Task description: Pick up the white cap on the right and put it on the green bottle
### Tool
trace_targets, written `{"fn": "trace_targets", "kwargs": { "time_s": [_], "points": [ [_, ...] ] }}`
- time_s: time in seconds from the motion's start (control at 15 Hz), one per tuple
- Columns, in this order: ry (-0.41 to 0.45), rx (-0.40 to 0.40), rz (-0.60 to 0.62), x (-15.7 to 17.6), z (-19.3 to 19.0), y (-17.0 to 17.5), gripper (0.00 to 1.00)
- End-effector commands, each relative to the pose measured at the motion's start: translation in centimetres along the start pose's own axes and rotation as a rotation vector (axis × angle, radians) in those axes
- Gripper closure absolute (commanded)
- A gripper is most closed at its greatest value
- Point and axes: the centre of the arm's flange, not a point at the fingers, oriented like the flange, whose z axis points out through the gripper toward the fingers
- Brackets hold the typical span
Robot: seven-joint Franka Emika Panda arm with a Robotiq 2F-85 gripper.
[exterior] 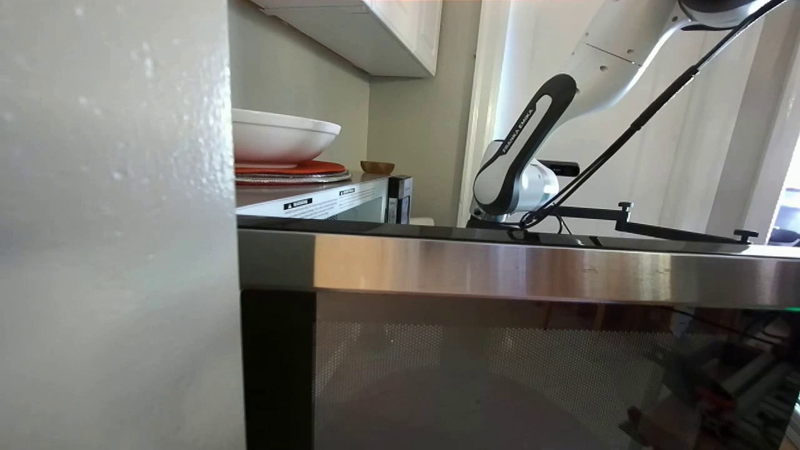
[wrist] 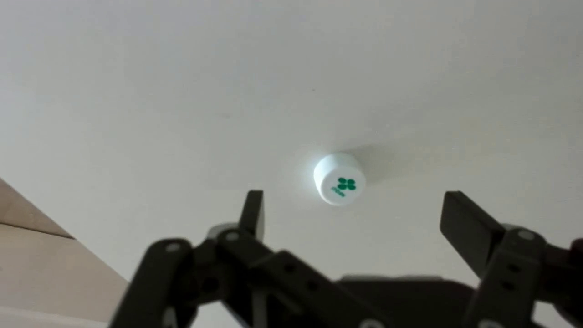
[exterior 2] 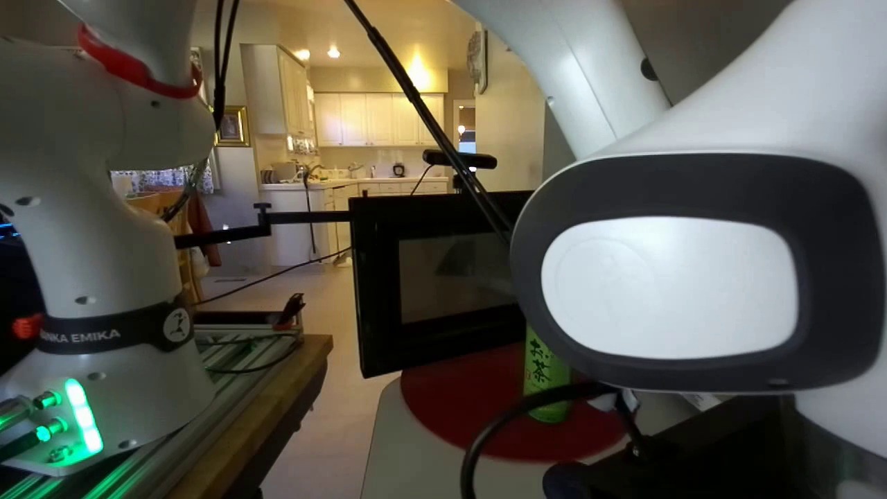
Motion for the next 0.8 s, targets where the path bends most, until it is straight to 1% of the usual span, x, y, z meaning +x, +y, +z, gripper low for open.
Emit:
{"fn": "trace_targets", "kwargs": {
  "time_s": [0.0,0.27,0.73],
  "points": [
    [-0.023,-0.007,0.0,1.3,1.4,-0.2,0.0],
    [-0.035,-0.013,0.007,2.0,2.6,-0.4,0.0],
    [-0.062,-0.022,0.003,2.4,3.4,-1.3,0.0]
  ]
}}
